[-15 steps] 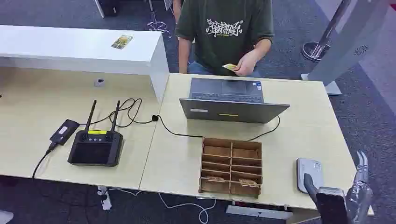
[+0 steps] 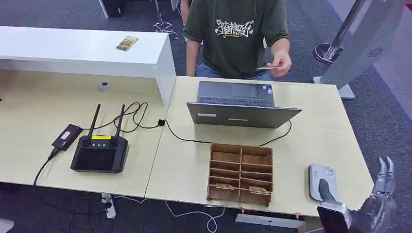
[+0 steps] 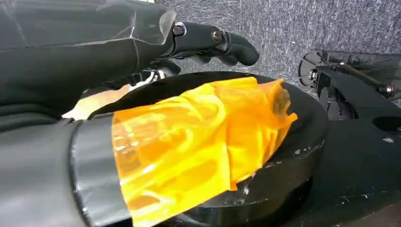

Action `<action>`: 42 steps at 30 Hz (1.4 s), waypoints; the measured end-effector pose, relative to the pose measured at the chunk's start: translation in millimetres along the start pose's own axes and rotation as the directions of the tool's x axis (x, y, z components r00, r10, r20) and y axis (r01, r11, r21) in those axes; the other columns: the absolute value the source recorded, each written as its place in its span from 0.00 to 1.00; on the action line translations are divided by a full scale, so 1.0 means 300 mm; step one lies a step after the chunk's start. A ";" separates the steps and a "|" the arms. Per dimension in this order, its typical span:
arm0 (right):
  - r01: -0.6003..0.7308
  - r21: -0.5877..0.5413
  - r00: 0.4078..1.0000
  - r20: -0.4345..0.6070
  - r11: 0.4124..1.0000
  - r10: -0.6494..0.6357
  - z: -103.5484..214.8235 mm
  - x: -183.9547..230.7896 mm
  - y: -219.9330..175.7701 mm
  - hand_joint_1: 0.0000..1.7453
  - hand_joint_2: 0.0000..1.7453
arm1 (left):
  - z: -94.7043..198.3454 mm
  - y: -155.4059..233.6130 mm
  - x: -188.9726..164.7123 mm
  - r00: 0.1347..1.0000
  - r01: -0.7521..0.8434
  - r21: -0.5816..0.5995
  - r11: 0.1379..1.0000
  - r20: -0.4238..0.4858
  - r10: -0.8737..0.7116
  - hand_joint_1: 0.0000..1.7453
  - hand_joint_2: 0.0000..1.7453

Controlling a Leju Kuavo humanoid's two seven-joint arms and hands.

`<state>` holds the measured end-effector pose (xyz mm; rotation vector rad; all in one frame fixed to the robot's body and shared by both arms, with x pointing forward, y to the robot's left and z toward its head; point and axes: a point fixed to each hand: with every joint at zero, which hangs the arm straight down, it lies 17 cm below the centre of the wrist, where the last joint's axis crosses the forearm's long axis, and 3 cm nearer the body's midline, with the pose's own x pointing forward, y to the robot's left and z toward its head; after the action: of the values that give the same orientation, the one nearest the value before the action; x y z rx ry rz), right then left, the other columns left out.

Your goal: Pass the card to the sensor for recognition and then transmit it.

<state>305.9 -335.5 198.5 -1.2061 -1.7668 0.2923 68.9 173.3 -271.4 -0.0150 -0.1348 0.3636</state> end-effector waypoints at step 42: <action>-0.368 -0.220 0.902 0.152 0.904 0.404 -0.341 0.172 0.021 0.00 1.00 | 0.001 -0.017 0.010 0.996 0.091 -0.023 0.996 -0.010 -0.091 0.00 0.00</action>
<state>387.8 -319.9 277.4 -1.7205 -1.7351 0.5003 73.5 169.5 -270.6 -0.0325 -0.1286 0.2711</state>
